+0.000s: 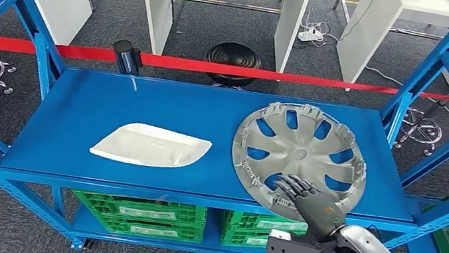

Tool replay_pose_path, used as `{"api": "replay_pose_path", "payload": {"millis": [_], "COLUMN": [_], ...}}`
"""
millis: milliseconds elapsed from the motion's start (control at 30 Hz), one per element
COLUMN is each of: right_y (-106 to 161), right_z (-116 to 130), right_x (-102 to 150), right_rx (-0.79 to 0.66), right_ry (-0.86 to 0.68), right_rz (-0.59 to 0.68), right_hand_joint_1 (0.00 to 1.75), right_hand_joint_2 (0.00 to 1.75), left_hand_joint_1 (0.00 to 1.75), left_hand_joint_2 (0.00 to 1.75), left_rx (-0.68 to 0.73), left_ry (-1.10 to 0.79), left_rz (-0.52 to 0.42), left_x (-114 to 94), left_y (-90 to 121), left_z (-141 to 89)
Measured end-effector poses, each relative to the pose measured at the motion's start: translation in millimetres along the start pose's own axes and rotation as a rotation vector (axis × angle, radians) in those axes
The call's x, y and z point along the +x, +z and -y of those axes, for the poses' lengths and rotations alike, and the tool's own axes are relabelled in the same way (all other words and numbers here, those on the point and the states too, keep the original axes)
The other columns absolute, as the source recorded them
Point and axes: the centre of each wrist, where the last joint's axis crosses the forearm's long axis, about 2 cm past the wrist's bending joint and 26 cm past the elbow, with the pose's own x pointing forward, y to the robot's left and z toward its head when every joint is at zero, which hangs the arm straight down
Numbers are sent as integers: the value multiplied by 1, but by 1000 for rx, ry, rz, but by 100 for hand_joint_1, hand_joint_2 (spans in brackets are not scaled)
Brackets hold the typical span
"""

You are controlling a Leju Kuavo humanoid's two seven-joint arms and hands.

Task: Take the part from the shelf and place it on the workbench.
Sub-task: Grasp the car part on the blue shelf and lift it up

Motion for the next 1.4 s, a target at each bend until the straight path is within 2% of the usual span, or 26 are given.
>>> {"api": "replay_pose_path", "payload": {"millis": [200,400,700,1100,1400], "right_y": [-17,-22,-25,-26,-23], "right_z": [-4,-7,-9,-12,-18], "right_x": [-4,-5,-5,-11,-9], "right_rx": [13,24,31,28,3], "right_ry": [3,6,12,61,164], "right_rz": [-15,-14,-23,-95,-152], "right_hand_joint_1": [0,0,0,0,0], "right_hand_joint_2": [175,175,175,175,175], "left_hand_joint_1": [0,0,0,0,0], "left_hand_joint_2": [0,0,0,0,0], "left_rx": [2,4,4,-2,0], "left_ry": [0,-1,-1,-14,-18], "left_rz": [0,0,5,13,15], "left_x": [0,0,0,0,1], "left_y": [0,0,0,0,0], "left_z": [0,0,0,-2,-3]}}
